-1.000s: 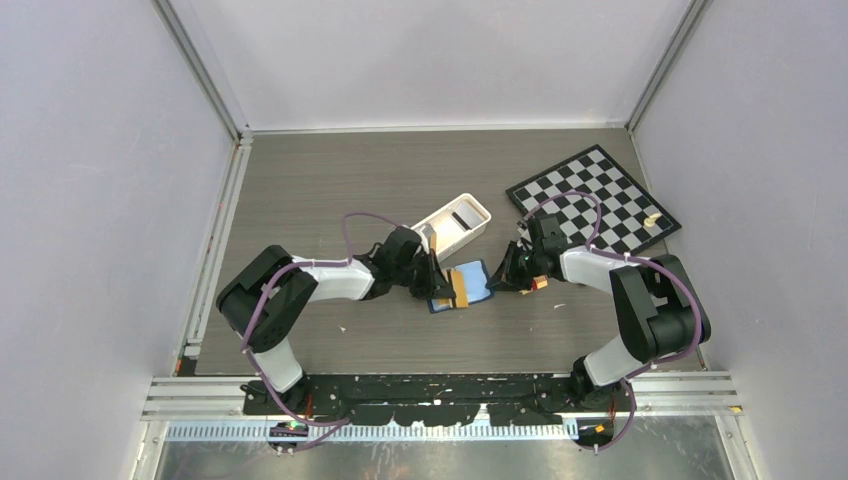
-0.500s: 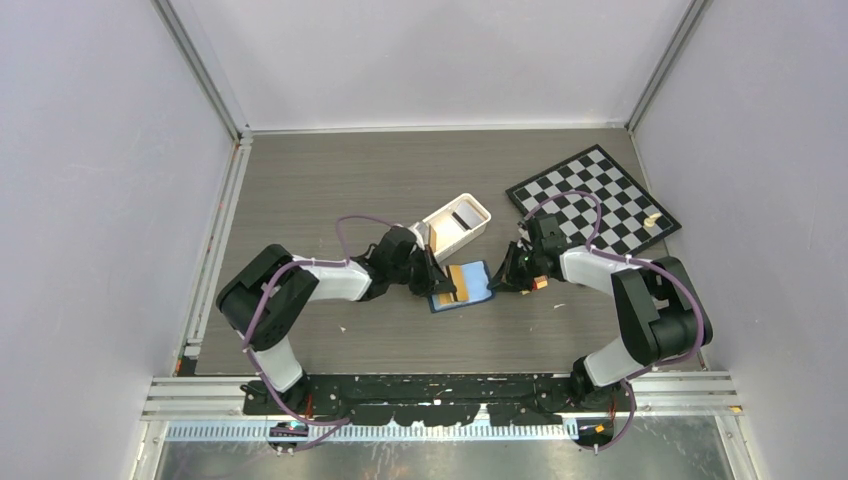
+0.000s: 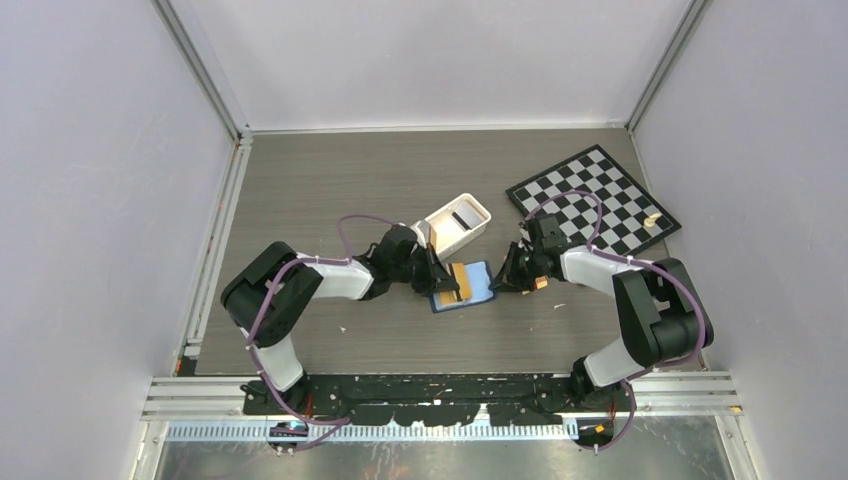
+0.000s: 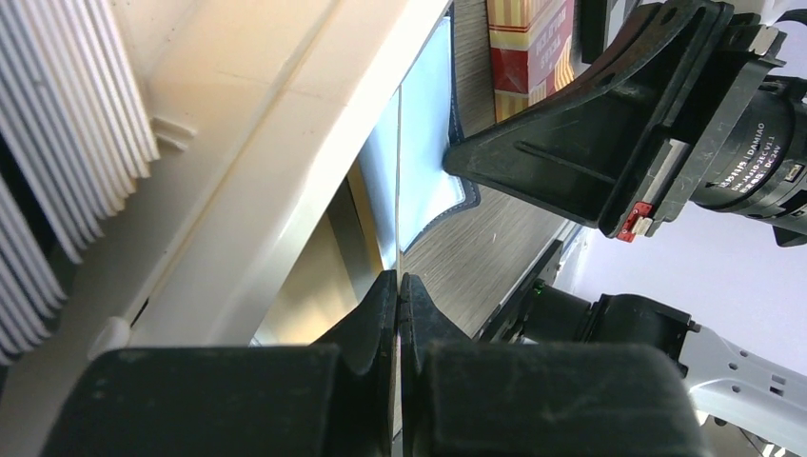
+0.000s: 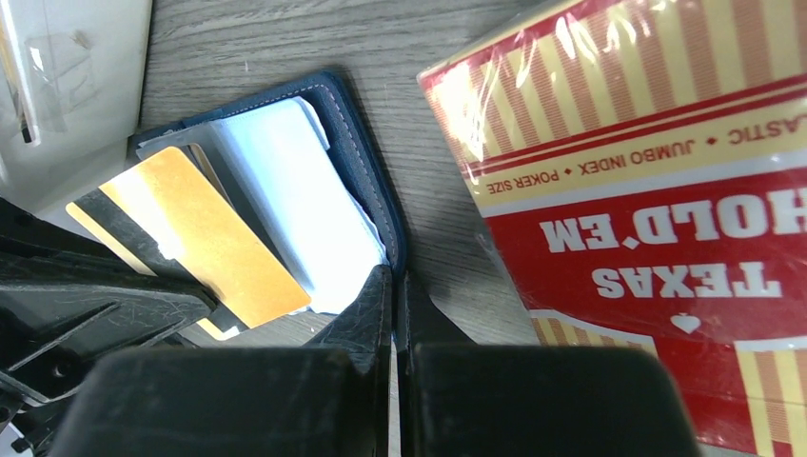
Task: Put the credit cards into the card holder
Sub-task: Insert the credit card into the card holder.
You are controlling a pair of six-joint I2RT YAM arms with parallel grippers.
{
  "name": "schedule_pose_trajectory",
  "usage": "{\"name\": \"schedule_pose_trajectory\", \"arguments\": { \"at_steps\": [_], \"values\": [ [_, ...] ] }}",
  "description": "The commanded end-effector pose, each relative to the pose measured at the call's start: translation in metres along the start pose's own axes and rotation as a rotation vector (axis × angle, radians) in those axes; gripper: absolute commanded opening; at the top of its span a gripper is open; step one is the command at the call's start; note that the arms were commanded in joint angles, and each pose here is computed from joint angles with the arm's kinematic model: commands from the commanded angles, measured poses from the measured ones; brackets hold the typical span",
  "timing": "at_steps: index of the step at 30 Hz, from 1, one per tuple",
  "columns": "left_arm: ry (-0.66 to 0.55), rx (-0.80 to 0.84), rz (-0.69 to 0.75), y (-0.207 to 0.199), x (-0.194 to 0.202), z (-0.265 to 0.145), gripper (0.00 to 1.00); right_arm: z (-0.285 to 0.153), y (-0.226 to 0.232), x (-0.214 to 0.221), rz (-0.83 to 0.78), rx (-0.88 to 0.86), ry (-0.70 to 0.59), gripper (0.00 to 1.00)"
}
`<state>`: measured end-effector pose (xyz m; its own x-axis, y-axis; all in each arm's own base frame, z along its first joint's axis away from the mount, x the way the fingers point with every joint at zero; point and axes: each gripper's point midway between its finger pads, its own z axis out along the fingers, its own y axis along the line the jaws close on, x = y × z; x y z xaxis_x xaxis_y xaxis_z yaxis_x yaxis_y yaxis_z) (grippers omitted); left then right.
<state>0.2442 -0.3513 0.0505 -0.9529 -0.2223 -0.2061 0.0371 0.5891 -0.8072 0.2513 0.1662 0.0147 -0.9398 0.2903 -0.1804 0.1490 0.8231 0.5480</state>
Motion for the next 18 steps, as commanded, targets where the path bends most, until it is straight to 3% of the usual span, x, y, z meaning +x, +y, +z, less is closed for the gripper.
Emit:
{"name": "schedule_pose_trajectory", "arguments": {
  "at_steps": [1, 11, 18],
  "values": [
    [0.048, -0.132, -0.056, 0.039, 0.012, 0.002, 0.0, -0.005, -0.021, 0.002, -0.002, 0.116, -0.022, 0.0],
    [-0.011, -0.127, 0.109, 0.03, 0.022, -0.013, 0.0, -0.019, -0.024, 0.013, 0.019, 0.143, -0.003, 0.01],
    [-0.079, -0.203, 0.287, 0.032, 0.001, -0.024, 0.0, -0.021, -0.012, 0.013, 0.041, 0.089, -0.07, 0.01]
  ]
}}
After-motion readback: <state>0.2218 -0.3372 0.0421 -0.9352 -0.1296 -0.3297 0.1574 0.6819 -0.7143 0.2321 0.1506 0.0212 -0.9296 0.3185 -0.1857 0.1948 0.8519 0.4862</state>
